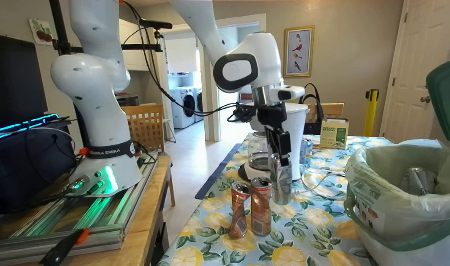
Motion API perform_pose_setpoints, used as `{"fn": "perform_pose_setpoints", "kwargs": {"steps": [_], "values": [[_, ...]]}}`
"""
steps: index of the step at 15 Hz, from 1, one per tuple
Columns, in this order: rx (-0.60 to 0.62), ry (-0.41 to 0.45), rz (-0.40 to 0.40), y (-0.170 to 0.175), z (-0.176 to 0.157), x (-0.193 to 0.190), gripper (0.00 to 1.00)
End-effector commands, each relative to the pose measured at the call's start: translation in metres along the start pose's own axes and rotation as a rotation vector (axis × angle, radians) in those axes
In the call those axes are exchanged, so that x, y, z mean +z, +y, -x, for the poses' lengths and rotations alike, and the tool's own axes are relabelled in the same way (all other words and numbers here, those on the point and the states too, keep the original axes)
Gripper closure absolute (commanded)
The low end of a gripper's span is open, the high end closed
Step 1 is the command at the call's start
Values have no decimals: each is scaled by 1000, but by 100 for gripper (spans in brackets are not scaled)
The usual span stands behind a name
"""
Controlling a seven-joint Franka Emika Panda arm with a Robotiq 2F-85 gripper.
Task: Put the cans one at a time in the bin
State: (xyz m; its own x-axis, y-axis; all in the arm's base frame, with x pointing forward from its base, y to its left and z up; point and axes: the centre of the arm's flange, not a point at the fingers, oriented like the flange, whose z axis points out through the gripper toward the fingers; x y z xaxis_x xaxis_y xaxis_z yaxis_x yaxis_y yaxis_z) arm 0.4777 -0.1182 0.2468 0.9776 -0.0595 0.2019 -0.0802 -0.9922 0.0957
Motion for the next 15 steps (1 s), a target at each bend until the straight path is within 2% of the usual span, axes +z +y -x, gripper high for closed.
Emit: {"fn": "perform_pose_setpoints", "kwargs": {"steps": [1,4,8,11,15], "values": [[62,59,66,14,-12,-69,63],[151,129,143,47,-26,-119,63],[244,209,207,78,-42,-178,63],[284,268,231,107,-63,-197,63],[301,297,231,137,-85,-189,63]]}}
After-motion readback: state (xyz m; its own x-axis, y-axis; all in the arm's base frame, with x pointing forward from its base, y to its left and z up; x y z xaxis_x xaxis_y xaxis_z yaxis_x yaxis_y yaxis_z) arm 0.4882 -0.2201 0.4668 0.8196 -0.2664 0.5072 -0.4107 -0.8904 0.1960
